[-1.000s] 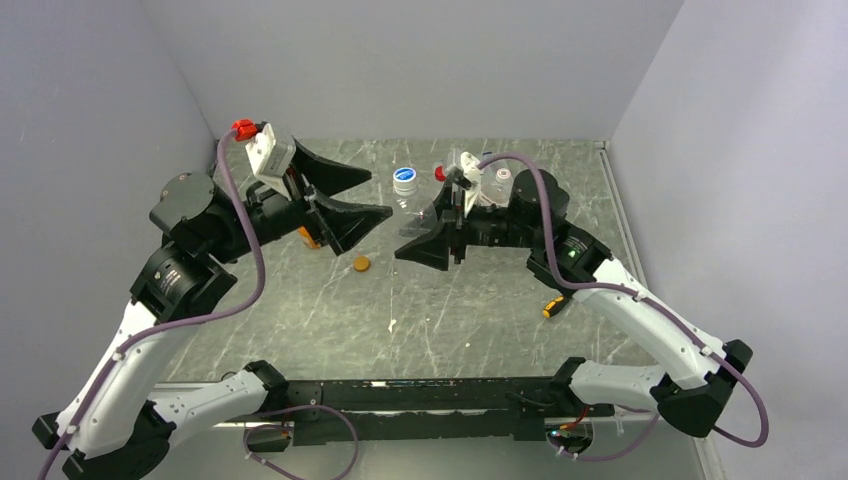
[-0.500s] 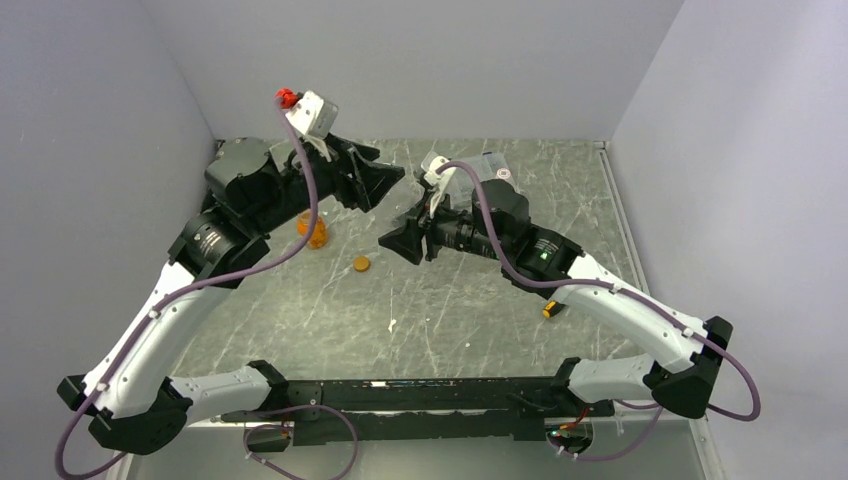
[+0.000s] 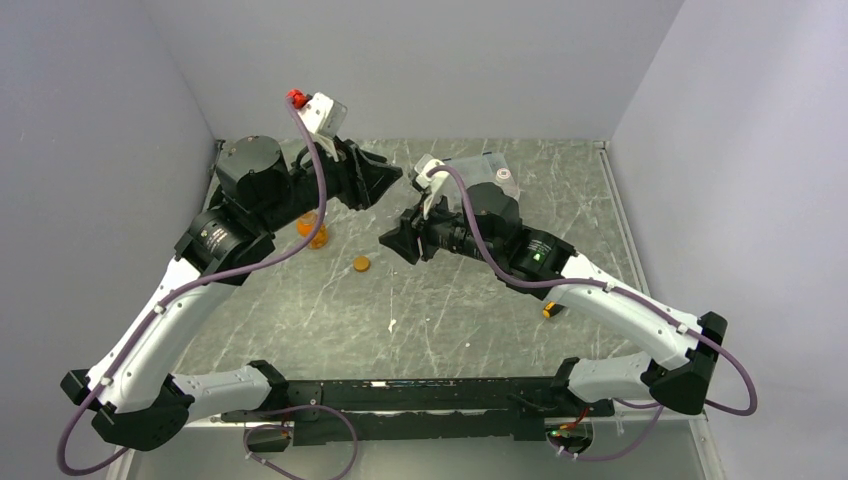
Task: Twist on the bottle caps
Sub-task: Screw the bottle cap onto the plastic bottle, then place the plastic bottle at the center of the board.
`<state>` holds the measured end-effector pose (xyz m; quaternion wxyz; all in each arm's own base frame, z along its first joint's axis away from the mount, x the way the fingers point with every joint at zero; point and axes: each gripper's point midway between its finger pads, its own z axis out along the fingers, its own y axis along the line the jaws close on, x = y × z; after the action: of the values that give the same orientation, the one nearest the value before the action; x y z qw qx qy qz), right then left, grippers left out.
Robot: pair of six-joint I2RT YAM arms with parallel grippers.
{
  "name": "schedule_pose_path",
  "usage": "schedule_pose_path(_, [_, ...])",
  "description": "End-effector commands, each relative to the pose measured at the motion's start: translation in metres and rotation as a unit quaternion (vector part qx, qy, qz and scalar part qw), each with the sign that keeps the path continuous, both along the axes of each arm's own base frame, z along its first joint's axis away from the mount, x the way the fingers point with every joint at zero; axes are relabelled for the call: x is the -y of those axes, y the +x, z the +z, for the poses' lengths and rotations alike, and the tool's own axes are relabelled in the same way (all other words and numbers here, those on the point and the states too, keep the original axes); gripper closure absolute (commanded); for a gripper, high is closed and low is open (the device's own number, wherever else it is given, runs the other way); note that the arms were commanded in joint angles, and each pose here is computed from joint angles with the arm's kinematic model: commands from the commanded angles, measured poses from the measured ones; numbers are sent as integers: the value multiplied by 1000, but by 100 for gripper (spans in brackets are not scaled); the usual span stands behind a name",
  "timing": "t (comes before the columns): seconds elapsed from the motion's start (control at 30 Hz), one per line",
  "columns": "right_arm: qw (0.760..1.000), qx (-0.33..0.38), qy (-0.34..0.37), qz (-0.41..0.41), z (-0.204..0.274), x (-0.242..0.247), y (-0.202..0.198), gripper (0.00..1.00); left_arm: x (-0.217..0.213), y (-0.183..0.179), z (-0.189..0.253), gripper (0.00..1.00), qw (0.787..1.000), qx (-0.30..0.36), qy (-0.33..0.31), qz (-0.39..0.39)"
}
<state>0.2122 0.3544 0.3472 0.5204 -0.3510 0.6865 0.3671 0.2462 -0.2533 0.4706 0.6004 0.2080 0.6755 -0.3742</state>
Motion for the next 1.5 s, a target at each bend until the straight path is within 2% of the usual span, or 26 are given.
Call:
schedule_pose_path(0.0, [998,36,43,-21,36,2,8,100,-7,4,0,44,1000,2,2,21])
schedule_pose_path(0.07, [998,36,41,-20,34,2,8,100,-8,5,-1,43,1000,1,4,24])
schedule_pose_path(0.1, [998,38,41,-16,35,2,7,100,-9,5,-2,46,1000,0,4,25])
schedule_pose_path(0.3, [998,36,41,-5,33,0,3,100,-9,-1,2,76,1000,11,-3,16])
schedule_pose_path(0.4, [998,37,51,32,36,-1,-8,100,-6,-6,1,98,1000,13,0,-4])
schedule_pose_path(0.43, [996,38,56,57,39,-2,-15,100,-4,-10,2,100,1000,18,-1,-14])
schedule_pose_path(0.57, [979,45,87,176,55,-1,-51,100,6,-36,10,100,995,42,-10,-87])
schedule_pose_path(0.67, [950,40,116,287,69,6,-90,100,12,-63,20,100,986,64,-19,-156])
schedule_pose_path(0.8, [912,37,130,386,81,16,-125,100,18,-105,32,100,961,91,-33,-260])
schedule_pose_path(0.93, [886,34,137,443,89,23,-145,100,20,-133,37,100,935,97,-44,-337])
schedule_pose_path(1.03, [885,34,137,443,90,24,-145,100,18,-138,42,100,931,104,-50,-345])
schedule_pose_path(1.07, [891,30,134,433,89,22,-142,100,17,-135,43,96,937,104,-50,-331])
schedule_pose_path(1.1, [899,30,130,418,88,20,-137,100,15,-128,45,85,945,104,-50,-308])
schedule_pose_path(1.13, [907,26,123,403,85,18,-131,100,13,-121,47,63,952,101,-49,-283])
schedule_pose_path(1.17, [917,26,119,381,83,16,-123,100,10,-114,48,46,960,101,-48,-258])
schedule_pose_path(1.2, [929,25,114,352,81,13,-114,100,7,-107,50,36,966,100,-49,-235])
schedule_pose_path(1.23, [938,25,108,330,78,11,-105,100,4,-99,51,31,972,101,-48,-208])
schedule_pose_path(1.37, [955,22,101,277,70,7,-86,100,-5,-81,50,28,983,96,-36,-151])
schedule_pose_path(1.47, [960,21,96,262,65,5,-80,100,-5,-72,45,31,987,88,-27,-132])
